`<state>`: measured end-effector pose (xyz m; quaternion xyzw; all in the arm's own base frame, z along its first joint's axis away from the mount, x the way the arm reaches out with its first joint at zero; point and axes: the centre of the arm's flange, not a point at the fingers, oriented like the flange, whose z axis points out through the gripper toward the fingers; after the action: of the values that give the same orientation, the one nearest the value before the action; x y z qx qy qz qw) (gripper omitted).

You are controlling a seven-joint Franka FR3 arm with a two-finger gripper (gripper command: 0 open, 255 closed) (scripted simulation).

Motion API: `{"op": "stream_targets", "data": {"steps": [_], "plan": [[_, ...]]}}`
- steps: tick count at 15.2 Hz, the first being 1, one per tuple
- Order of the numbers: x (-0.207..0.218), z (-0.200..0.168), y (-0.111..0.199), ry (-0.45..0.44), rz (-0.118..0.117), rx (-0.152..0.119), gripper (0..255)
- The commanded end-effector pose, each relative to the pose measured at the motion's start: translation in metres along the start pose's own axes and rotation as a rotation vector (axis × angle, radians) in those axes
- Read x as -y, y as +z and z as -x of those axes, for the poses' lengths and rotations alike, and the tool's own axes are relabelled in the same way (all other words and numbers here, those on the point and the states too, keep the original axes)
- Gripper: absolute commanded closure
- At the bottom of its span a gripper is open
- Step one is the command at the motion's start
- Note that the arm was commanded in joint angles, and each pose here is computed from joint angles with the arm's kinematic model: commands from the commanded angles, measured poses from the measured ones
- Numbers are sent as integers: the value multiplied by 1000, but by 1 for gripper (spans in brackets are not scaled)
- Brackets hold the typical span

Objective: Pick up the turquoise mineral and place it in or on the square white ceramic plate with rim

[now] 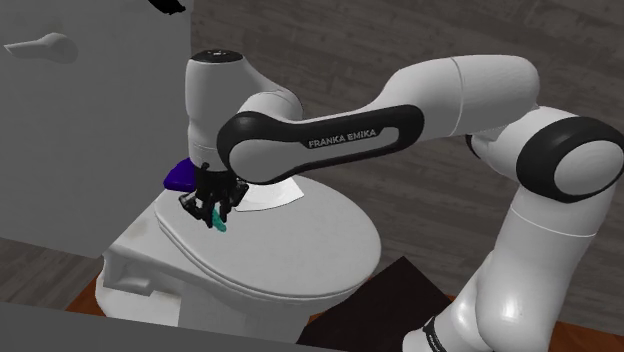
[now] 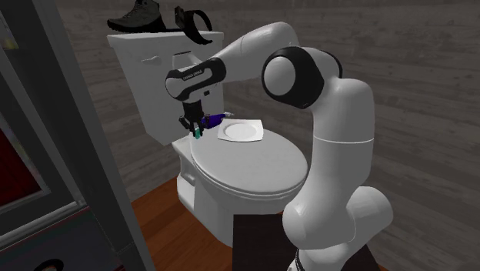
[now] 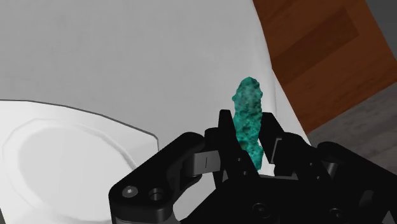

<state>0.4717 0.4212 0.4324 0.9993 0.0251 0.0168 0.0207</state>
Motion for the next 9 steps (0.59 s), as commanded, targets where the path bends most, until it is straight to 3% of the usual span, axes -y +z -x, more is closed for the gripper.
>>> {"op": "stream_targets", "data": {"steps": [1, 9], "plan": [[0, 0, -11, 0, 0, 0, 255], [-77, -50, -9, 0, 0, 0, 255]]}}
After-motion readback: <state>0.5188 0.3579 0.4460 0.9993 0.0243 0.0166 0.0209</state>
